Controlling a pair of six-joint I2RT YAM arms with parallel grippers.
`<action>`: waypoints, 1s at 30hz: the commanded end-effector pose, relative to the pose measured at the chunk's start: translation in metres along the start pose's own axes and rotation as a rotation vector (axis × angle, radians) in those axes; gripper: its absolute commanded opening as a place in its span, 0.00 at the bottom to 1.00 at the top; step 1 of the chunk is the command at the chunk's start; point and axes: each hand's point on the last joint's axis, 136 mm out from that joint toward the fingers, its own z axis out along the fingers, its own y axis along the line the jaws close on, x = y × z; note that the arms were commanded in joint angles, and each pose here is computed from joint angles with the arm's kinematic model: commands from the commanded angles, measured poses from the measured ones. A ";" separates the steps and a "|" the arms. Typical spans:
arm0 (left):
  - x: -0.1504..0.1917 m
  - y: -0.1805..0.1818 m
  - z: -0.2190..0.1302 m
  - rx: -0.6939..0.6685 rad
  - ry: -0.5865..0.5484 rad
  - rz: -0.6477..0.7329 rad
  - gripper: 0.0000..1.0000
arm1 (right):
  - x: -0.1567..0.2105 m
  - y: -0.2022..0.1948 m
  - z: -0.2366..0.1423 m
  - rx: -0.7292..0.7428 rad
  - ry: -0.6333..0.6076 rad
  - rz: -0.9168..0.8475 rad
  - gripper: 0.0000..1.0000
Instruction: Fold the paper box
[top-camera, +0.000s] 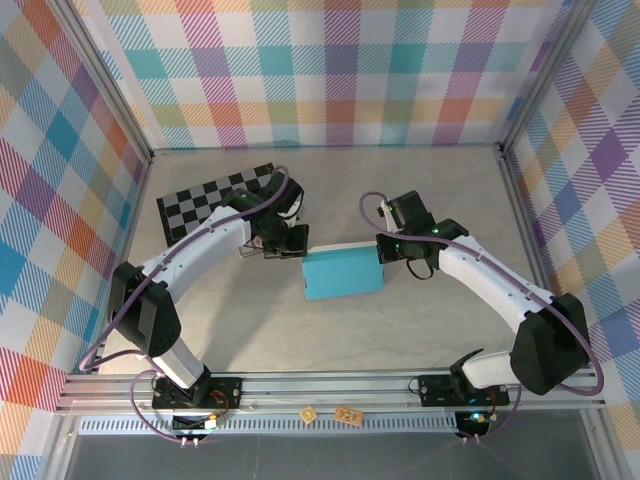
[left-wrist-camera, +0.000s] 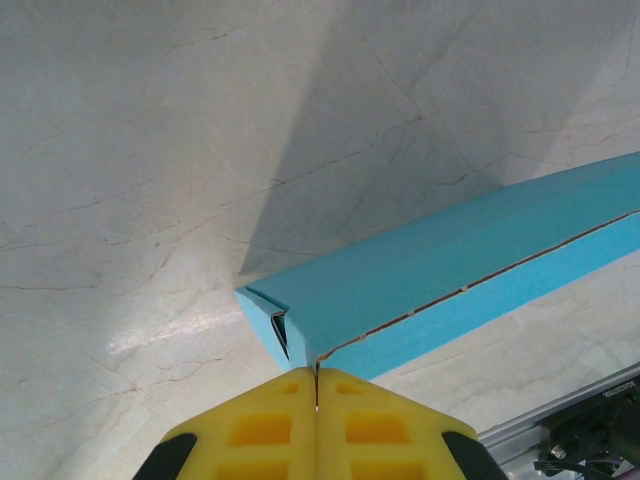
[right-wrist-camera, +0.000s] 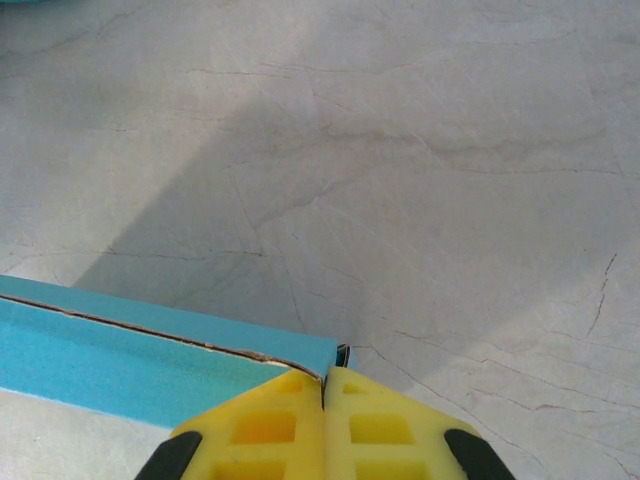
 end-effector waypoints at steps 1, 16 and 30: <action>-0.015 -0.020 -0.011 0.077 -0.051 0.019 0.00 | -0.003 0.014 -0.003 -0.066 -0.031 -0.017 0.00; -0.024 -0.017 -0.005 0.076 -0.087 0.041 0.00 | -0.024 0.020 0.009 -0.087 -0.110 -0.051 0.00; -0.001 0.000 0.009 0.058 -0.091 0.090 0.00 | 0.001 0.014 0.014 -0.083 -0.111 -0.091 0.00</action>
